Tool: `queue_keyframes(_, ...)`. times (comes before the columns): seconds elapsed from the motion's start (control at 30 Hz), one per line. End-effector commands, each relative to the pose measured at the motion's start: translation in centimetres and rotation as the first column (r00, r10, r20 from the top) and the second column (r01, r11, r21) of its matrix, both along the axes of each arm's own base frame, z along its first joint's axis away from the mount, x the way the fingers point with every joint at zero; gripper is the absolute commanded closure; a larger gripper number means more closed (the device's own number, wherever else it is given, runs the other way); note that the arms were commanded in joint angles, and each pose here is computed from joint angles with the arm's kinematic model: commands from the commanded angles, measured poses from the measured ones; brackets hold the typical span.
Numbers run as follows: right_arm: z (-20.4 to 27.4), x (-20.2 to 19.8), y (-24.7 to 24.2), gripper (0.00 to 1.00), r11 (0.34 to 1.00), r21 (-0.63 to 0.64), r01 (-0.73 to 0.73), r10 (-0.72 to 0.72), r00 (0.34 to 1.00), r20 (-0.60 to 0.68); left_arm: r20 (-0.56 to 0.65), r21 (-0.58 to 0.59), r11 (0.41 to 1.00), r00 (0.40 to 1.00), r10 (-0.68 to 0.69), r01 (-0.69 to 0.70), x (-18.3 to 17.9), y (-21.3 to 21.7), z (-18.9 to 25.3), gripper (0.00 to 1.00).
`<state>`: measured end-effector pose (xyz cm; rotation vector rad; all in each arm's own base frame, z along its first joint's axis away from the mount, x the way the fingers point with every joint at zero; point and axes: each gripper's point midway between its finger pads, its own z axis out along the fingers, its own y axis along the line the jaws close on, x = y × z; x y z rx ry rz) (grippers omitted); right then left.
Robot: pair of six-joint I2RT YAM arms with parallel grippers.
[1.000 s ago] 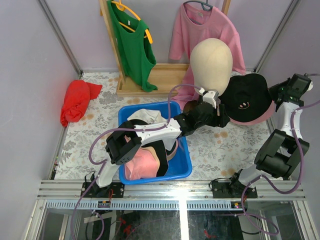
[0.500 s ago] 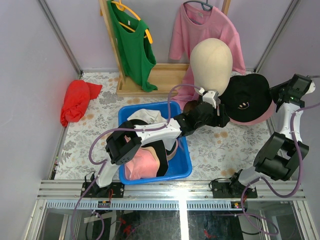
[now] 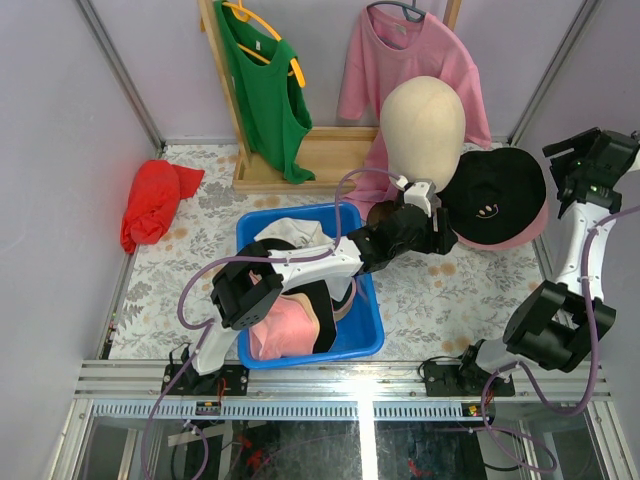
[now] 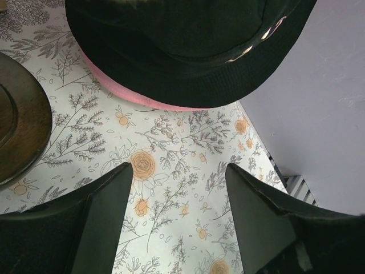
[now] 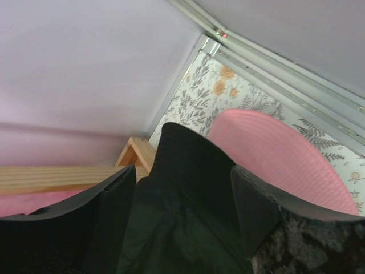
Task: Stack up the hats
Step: Stack the hat on the hat.
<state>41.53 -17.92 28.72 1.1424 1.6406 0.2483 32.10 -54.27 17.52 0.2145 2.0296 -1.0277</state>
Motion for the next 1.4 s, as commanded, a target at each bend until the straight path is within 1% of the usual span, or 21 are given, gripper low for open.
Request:
queue_keyframes(0.0,3.0,0.7,2.5,0.24,0.995,-0.015,-0.101,0.102,0.993,0.059,0.038,-0.057,0.998,0.999,0.027,-0.024,0.5,0.2,3.6,0.34)
queue_keyframes(0.13,3.8,1.1,5.6,0.23,0.981,-0.038,-0.191,0.193,0.98,0.055,0.037,-0.056,0.998,0.999,0.027,-0.025,0.5,0.2,3.5,0.34)
queue_keyframes(0.23,4.3,0.8,7.2,0.22,0.972,-0.05,-0.228,0.23,0.972,0.049,0.036,-0.056,0.998,0.999,0.027,-0.025,0.4,0.2,3.5,0.34)
queue_keyframes(0.37,3.6,0.4,8.3,0.23,0.968,-0.012,-0.252,0.253,0.967,0.035,0.036,-0.053,0.998,0.999,0.027,-0.025,0.4,0.4,3.5,0.34)
queue_keyframes(0.67,1.7,-0.7,8.8,0.24,0.969,0.033,-0.245,0.245,0.969,-0.011,0.034,-0.046,0.999,0.999,0.022,-0.02,0.0,0.9,3.2,0.34)
queue_keyframes(0.9,-0.7,-1.3,9.3,0.25,0.968,0.077,-0.24,0.244,0.969,-0.048,0.035,-0.046,0.999,0.999,0.021,-0.019,-0.1,1.0,3.4,0.34)
queue_keyframes(1.1,-2.5,-1.2,9.0,0.27,0.971,0.097,-0.216,0.223,0.972,-0.067,0.036,-0.049,0.999,0.999,0.023,-0.021,-0.2,1.2,3.5,0.34)
queue_keyframes(1.17,-2.7,-1.0,8.8,0.3,0.974,0.099,-0.201,0.208,0.976,-0.062,0.039,-0.045,0.999,0.999,0.025,-0.023,-0.1,1.3,3.5,0.34)
queue_keyframes(1.23,-2.9,-0.8,8.5,0.38,0.977,0.105,-0.185,0.191,0.98,-0.054,0.042,-0.041,0.999,0.999,0.028,-0.027,-0.1,1.4,3.4,0.34)
queue_keyframes(1.33,-3.4,-0.6,8.4,0.57,0.978,0.121,-0.17,0.177,0.983,-0.052,0.045,-0.038,0.999,0.999,0.03,-0.028,-0.1,1.5,3.5,0.34)
queue_keyframes(1.37,-3.6,-0.6,8.4,0.65,0.978,0.125,-0.165,0.172,0.984,-0.053,0.046,-0.034,0.999,0.999,0.03,-0.028,-0.1,1.5,3.3,0.34)
